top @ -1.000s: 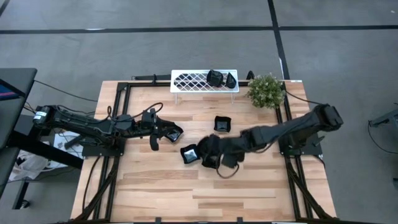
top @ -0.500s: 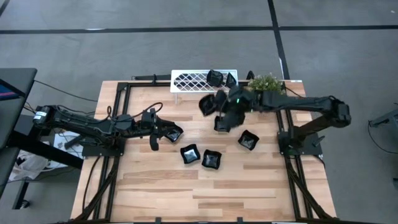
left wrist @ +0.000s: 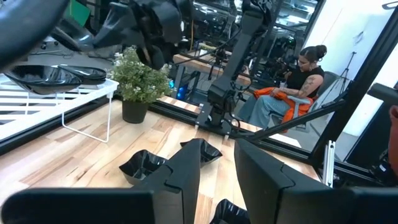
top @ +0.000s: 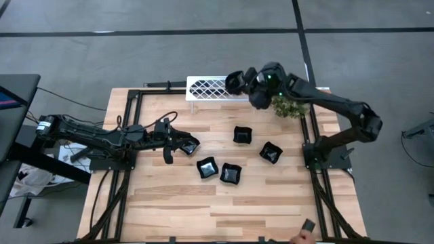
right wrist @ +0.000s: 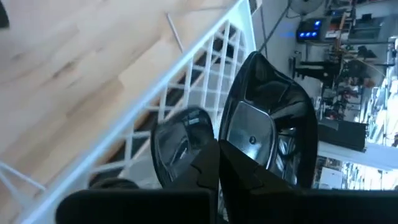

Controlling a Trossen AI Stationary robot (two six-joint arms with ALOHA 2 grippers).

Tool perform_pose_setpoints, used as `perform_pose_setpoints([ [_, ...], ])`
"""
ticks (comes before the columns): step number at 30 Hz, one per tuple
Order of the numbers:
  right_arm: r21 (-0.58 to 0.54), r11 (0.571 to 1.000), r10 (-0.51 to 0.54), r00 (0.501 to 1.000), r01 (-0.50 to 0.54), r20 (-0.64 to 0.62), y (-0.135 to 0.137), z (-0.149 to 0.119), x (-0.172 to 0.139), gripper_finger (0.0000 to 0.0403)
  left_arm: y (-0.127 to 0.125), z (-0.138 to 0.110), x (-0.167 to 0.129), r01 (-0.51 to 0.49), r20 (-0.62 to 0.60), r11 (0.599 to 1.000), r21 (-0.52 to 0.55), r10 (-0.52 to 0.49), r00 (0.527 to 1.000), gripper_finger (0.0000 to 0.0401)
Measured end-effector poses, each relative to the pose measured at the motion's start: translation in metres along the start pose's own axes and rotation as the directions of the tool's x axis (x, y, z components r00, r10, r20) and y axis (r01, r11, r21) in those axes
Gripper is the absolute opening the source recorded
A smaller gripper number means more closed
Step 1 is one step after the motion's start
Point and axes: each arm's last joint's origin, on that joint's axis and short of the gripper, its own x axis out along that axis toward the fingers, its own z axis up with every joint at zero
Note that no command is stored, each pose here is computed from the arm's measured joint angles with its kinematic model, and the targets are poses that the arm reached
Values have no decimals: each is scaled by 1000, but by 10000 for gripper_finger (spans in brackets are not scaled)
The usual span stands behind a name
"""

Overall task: Pick & Place Mini shaped plates
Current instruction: Stack the leaf shaped plate on top of the leaf shaped plate on the shelf

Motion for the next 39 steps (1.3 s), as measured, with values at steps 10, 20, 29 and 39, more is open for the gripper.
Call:
perform_pose_setpoints([
  [10, -51, 986, 154, 988, -156, -28, -6, -27, 29, 0, 0, 1, 0, 1, 5, 1000, -2, -1, 1000, 102],
  [20, -51, 963, 261, 964, -264, -43, -10, -40, 43, 0, 0, 1, 0, 3, 12, 1000, -4, -3, 1000, 102],
  [29, -38, 966, 255, 966, -257, -45, -11, -39, 41, 0, 0, 2, 0, 4, 16, 1000, -5, -3, 1000, 102],
  [39, -26, 970, 242, 970, -243, -38, -13, -35, 42, 0, 0, 2, 0, 5, 21, 1000, -6, -5, 1000, 102],
])
